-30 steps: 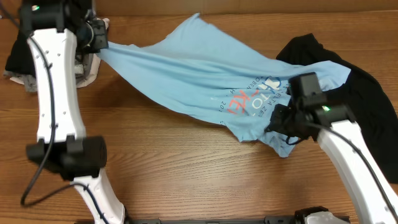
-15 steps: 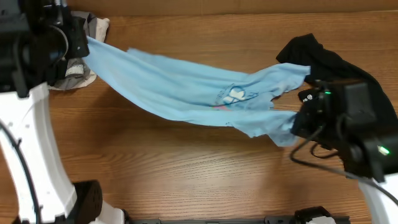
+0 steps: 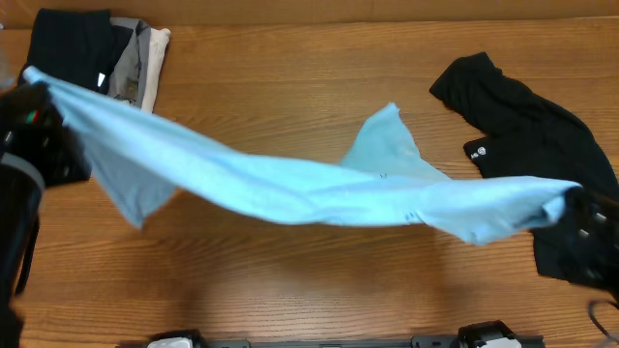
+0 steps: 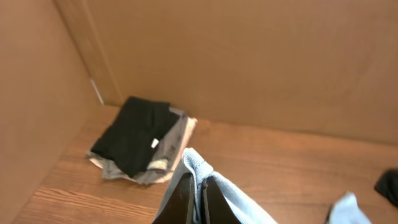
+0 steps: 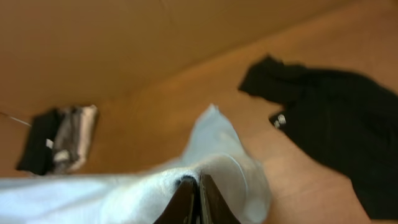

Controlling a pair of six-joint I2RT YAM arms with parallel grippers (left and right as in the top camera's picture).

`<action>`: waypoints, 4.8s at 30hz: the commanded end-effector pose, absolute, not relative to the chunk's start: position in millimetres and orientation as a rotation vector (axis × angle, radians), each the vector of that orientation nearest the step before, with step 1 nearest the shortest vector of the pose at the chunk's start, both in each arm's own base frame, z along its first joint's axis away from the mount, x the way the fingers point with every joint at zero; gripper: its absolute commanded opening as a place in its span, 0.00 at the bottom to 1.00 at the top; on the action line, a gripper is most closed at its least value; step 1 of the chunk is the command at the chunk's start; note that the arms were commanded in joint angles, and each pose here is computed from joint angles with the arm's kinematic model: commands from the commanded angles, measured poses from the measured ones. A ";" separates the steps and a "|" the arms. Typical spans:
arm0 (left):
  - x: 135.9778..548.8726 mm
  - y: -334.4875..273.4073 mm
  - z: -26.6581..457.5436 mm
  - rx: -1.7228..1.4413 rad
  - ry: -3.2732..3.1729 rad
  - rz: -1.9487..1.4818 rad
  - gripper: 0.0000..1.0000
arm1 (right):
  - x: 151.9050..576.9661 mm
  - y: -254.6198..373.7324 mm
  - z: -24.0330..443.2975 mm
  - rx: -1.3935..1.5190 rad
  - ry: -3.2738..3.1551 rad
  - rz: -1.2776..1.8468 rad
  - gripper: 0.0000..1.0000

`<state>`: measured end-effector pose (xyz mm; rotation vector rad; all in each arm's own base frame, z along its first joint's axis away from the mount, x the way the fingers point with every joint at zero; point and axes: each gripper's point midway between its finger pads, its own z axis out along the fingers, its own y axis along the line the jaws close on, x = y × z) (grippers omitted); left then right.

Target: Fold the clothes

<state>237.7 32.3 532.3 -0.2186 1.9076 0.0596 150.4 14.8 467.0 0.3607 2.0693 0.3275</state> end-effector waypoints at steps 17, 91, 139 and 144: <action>145.3 53.1 556.2 -0.371 1.736 0.172 0.04 | 84.9 6.9 550.8 0.242 1.719 0.394 0.04; 582.2 71.5 138.7 -0.272 2.624 0.161 0.04 | 515.2 37.2 181.8 0.303 2.727 0.259 0.04; 444.8 126.0 110.3 -0.354 3.158 0.303 0.53 | 392.2 28.0 79.6 0.387 3.292 0.226 0.46; 445.4 126.1 110.3 -0.353 3.156 0.303 0.62 | 404.3 27.5 81.2 0.363 3.238 0.229 0.52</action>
